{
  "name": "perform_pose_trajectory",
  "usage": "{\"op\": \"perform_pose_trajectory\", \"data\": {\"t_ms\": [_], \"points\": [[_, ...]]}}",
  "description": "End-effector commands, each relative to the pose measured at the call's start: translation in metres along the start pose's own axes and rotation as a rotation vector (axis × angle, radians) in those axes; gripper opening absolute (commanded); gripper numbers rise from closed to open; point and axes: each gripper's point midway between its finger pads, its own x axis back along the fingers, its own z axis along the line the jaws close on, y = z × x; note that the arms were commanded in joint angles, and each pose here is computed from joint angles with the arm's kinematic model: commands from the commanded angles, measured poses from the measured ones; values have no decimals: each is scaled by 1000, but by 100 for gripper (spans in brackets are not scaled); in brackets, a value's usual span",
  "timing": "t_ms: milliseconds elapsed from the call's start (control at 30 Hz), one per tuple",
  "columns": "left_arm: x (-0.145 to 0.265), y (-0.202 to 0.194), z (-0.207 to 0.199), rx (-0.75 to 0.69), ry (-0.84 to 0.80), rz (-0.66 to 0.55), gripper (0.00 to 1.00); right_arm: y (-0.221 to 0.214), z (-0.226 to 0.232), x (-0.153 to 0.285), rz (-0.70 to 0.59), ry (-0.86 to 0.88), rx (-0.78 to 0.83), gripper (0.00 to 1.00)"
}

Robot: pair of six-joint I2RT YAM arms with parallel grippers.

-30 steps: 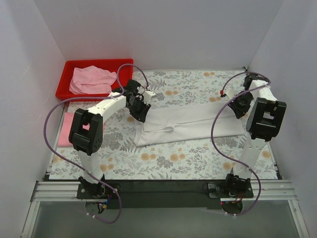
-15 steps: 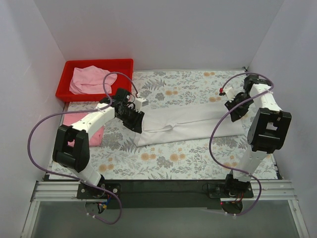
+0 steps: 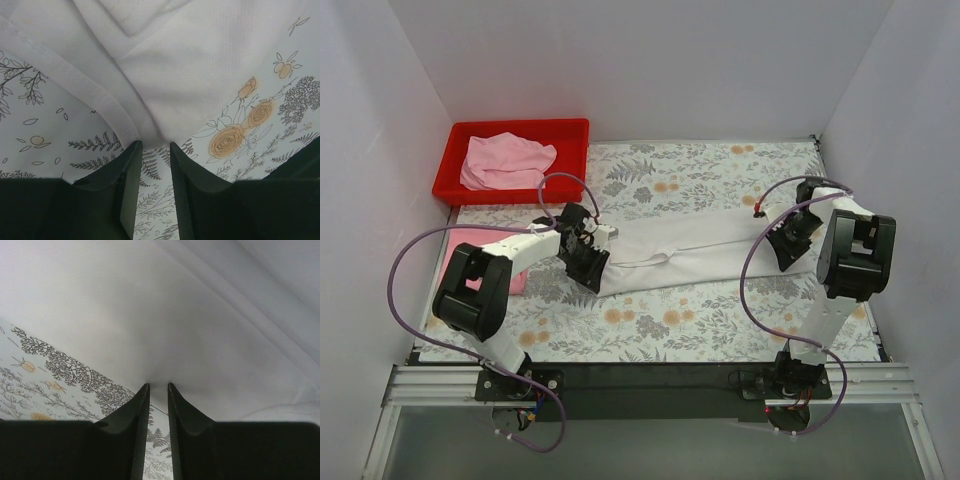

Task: Fold and stack the t-shirts
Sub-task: Fold the tshirt

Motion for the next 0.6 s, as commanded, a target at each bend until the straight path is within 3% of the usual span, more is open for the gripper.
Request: {"op": "perform_pose_trajectory", "data": {"t_ms": [0, 133, 200, 333, 467, 567], "points": [[-3, 2, 15, -8, 76, -12, 28, -3, -12, -5, 10, -52, -14, 27], [18, 20, 9, -29, 69, -86, 28, 22, -5, 28, -88, -79, 7, 26], [41, 45, -8, -58, 23, -191, 29, 55, 7, 52, -204, -71, 30, 26], [65, 77, -38, -14, -99, -305, 32, 115, 61, 90, -397, 7, 83, 32], [63, 97, -46, 59, -164, -343, 38, 169, 125, 90, -486, 190, 83, 37], [51, 101, -43, 106, -177, -328, 39, 198, 166, 73, -482, 311, 62, 37]]}}
